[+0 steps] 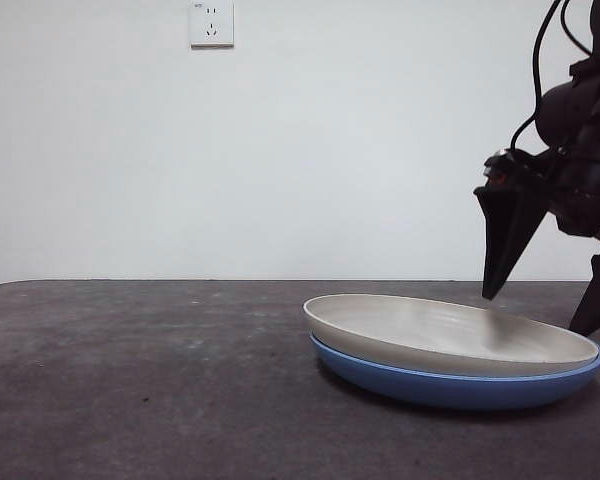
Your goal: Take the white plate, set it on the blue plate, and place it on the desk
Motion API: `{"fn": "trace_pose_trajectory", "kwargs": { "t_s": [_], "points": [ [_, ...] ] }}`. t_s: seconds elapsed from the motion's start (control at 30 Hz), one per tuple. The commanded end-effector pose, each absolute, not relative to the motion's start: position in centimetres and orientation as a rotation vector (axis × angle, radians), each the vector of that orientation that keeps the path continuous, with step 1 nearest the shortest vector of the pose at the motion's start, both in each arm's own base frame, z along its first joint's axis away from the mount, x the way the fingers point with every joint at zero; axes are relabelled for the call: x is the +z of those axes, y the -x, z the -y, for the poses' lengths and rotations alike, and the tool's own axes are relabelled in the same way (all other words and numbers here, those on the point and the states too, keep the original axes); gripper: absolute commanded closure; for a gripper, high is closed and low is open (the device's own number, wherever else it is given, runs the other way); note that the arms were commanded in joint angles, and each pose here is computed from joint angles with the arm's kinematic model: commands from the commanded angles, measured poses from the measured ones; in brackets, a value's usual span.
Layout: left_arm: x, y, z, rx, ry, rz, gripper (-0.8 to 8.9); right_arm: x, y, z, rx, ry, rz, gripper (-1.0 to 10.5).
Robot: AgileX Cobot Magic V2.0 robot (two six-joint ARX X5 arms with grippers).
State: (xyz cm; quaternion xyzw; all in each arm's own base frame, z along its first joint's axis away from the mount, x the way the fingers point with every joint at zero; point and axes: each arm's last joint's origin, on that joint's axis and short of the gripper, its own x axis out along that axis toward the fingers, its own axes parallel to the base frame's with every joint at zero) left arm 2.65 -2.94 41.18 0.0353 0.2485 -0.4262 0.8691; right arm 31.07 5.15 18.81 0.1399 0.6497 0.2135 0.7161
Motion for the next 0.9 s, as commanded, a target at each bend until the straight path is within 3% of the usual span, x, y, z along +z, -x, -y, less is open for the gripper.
{"fn": "trace_pose_trajectory", "kwargs": {
  "t_s": [0.03,0.53,0.9],
  "points": [
    [41.5,-2.6,3.0,-0.904,-0.077,-0.499,2.46,18.2,-31.7,-5.3,0.494,-0.313,-1.445,5.3],
    [41.5,-2.6,3.0,-0.904,-0.076,-0.500,2.46,17.0,-32.1,-4.9,0.463,-0.315,-1.479,9.4],
    [41.5,-2.6,3.0,-0.904,-0.076,-0.499,2.46,17.9,-32.3,-3.9,0.467,-0.384,-1.484,9.4]
  ]
}}
